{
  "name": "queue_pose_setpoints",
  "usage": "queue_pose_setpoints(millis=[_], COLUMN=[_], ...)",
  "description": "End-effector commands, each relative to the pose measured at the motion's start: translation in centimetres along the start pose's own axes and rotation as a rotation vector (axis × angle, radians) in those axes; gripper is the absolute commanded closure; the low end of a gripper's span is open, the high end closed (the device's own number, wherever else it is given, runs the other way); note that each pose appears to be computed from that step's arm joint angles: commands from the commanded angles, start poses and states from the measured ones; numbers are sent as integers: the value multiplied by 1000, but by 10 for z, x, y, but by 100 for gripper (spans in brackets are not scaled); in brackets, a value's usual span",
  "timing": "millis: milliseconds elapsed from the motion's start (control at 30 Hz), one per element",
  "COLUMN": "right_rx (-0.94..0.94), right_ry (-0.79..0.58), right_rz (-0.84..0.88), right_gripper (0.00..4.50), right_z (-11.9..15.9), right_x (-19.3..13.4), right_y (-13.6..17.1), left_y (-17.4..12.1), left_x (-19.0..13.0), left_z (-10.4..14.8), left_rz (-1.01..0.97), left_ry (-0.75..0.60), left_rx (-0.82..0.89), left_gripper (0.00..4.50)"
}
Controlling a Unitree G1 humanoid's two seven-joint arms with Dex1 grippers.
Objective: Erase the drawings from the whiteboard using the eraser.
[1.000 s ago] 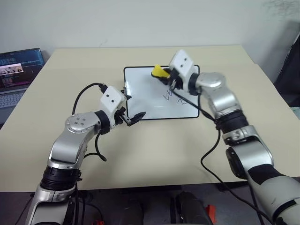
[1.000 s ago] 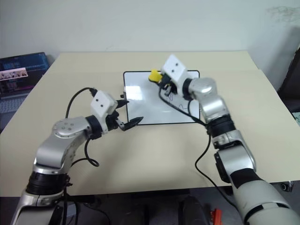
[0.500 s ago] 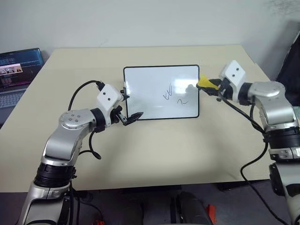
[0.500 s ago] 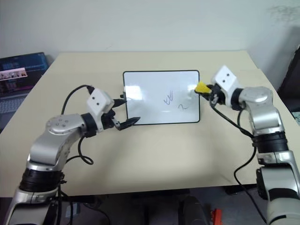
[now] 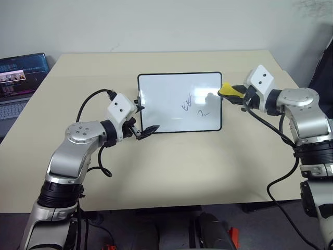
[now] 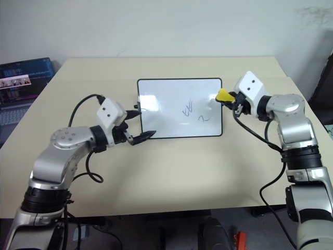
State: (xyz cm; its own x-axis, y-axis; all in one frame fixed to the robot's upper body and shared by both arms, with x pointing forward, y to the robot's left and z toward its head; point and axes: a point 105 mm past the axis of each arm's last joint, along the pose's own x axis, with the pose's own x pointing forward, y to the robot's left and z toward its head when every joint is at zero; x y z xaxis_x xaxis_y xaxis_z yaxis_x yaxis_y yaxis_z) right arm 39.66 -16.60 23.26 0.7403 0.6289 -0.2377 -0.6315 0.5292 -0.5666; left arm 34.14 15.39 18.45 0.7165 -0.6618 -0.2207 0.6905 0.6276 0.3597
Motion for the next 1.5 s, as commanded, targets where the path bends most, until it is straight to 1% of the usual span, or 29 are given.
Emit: queue_pose_setpoints(millis=[33,300,433,600,667,767,967,1100,1333,1500], right_rx=[-41,-43,3,37,51,65,64,76,48,18], right_ry=[-46,-58,-200,-272,-281,-288,-301,-303,-285,-236], right_rz=[-14,-11,-42,-12,-11,-31,-64,-72,-72,-102], right_gripper=[351,351,351,351,351,351,351,351,351,351], right_z=[16,20,50,69,70,69,73,73,71,60], right_x=[-1,1,12,42,54,66,79,87,100,107], right_y=[-5,-3,-2,15,19,16,8,8,14,16], left_y=[5,3,2,1,-1,-1,-2,-4,-6,-8], left_x=[-3,-1,1,5,8,10,11,13,15,17], left_z=[15,16,15,16,17,19,16,17,18,17], left_rz=[12,5,0,-11,-18,-24,-22,-26,-35,-40], left_ry=[-39,-43,-44,-49,-55,-60,-56,-62,-67,-65], left_rx=[55,52,48,49,52,53,54,53,52,48], left_gripper=[0,0,0,0,0,0,0,0,0,0])
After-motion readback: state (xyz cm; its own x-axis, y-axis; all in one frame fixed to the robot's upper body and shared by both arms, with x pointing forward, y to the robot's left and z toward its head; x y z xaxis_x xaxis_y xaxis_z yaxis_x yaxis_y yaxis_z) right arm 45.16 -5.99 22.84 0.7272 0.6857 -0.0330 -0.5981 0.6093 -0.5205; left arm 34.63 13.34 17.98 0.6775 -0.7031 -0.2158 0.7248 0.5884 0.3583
